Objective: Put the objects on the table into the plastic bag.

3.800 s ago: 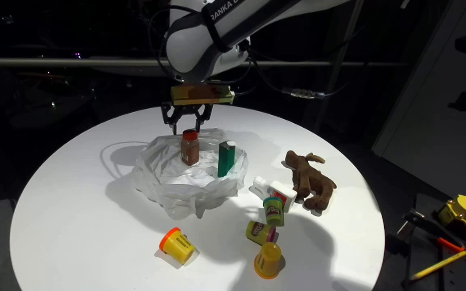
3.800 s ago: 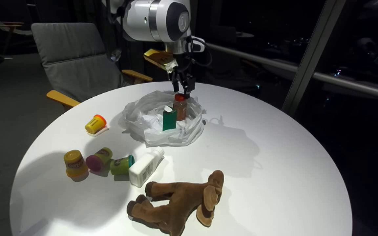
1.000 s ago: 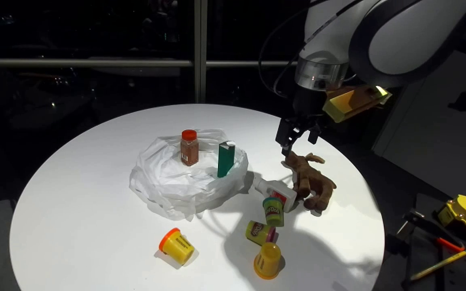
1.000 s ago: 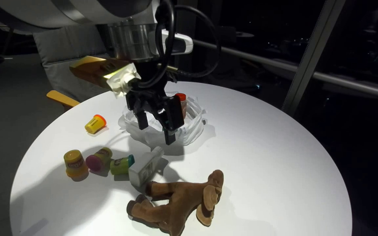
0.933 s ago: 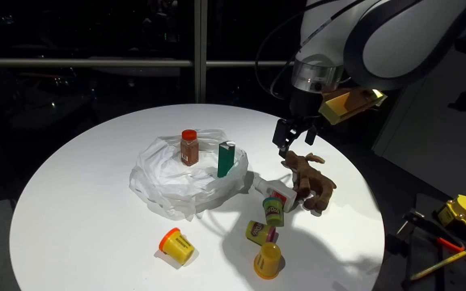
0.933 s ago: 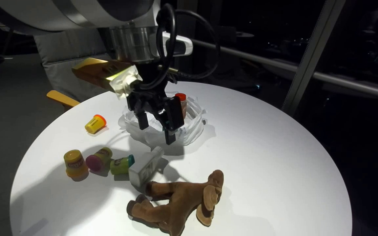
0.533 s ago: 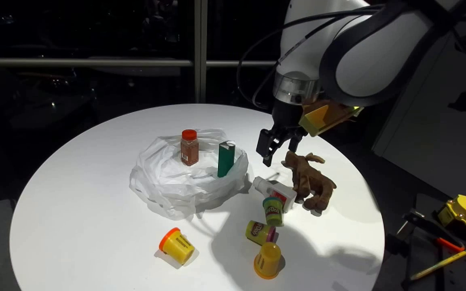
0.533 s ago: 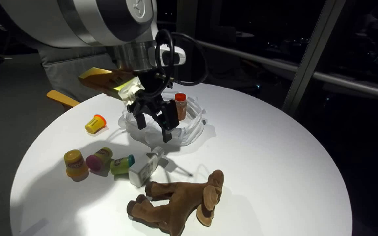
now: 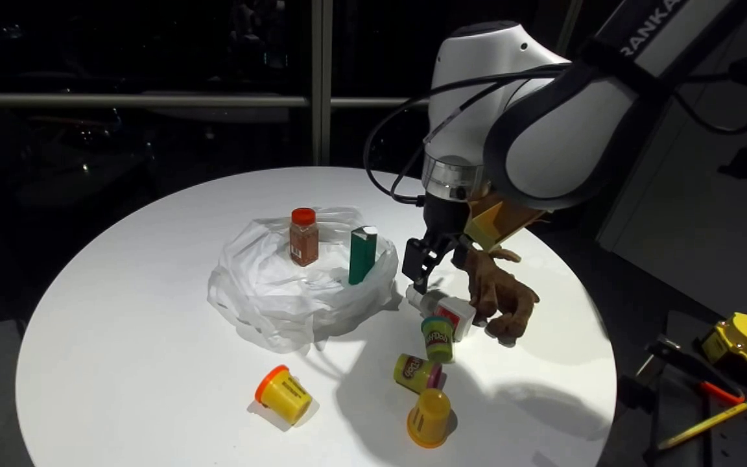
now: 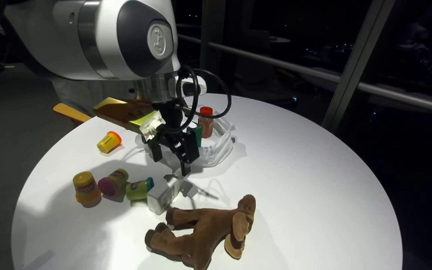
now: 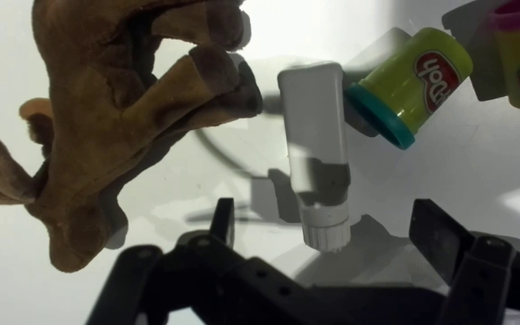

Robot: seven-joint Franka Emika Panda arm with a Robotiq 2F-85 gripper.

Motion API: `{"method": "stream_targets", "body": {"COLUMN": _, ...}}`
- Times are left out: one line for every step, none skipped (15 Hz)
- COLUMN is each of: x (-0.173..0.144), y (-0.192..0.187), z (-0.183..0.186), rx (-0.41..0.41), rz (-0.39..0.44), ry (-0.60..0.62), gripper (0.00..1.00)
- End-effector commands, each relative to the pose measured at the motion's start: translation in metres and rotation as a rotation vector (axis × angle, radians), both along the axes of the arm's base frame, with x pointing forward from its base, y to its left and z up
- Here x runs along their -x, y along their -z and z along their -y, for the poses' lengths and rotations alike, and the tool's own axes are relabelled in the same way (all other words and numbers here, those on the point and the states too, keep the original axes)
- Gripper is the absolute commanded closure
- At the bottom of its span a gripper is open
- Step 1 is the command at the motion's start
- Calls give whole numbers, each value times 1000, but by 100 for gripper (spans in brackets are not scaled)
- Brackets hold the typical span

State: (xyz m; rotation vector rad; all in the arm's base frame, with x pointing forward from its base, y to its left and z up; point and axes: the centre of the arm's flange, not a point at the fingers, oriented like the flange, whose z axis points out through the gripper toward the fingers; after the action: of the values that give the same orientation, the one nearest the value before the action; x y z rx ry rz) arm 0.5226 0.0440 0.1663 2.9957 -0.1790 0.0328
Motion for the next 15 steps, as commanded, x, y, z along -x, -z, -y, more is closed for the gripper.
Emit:
{"method": "stream_targets", "body": {"x": 0, "y": 0, "z": 0, "rx": 0, "rz": 0, "ry": 0, "gripper": 0}}
{"method": "stream_targets", "body": {"x": 0, "y": 0, "z": 1, "rx": 1, "rz": 0, "ry": 1, "gripper": 0}}
{"method": "stream_targets", "body": {"x": -2, "y": 3, "z": 2, "rx": -7, "rz": -15, "ry": -21, "gripper": 0}}
{"method": "stream_targets", "body": {"x": -7, "y": 10, "z": 4, "rx": -23, "rz": -24, "ry": -46, "gripper": 0}}
{"method": "stream_targets", "body": {"x": -10, "y": 15, "z": 6, "rx": -32, "rz": -34, "ry": -66, "gripper": 0}}
{"method": "stream_targets", "body": {"x": -13, "y": 21, "z": 7, "rx": -46, "rz": -42, "ry": -87, "gripper": 0}}
{"method": "stream_targets", "body": {"x": -16, "y": 24, "z": 8, "rx": -56, "rz": -45, "ry": -109, "gripper": 0}}
{"method": "stream_targets", "body": {"x": -18, "y": 27, "z": 9, "rx": -59, "rz": -46, "ry": -122, "gripper": 0}}
{"method": "stream_targets", "body": {"x": -21, "y": 30, "z": 11, "rx": -59, "rz": -49, "ry": -130, "gripper": 0}}
{"method": "stream_targets", "body": {"x": -23, "y": 33, "z": 12, "rx": -64, "rz": -59, "ry": -136, "gripper": 0}}
{"method": "stream_targets", "body": {"x": -25, "y": 36, "z": 14, "rx": -67, "rz": -65, "ry": -135, "gripper": 0}}
{"method": "stream_targets", "body": {"x": -26, "y": 41, "z": 15, "rx": -75, "rz": -75, "ry": -134, "gripper": 0}}
{"method": "stream_targets", "body": {"x": -27, "y": 45, "z": 17, "rx": -82, "rz": -78, "ry": -135, "gripper": 0}}
{"method": "stream_targets", "body": {"x": -28, "y": 48, "z": 17, "rx": -97, "rz": -86, "ry": -136, "gripper": 25}}
{"method": "stream_targets", "body": {"x": -28, "y": 51, "z": 17, "rx": -105, "rz": -92, "ry": -135, "gripper": 26}}
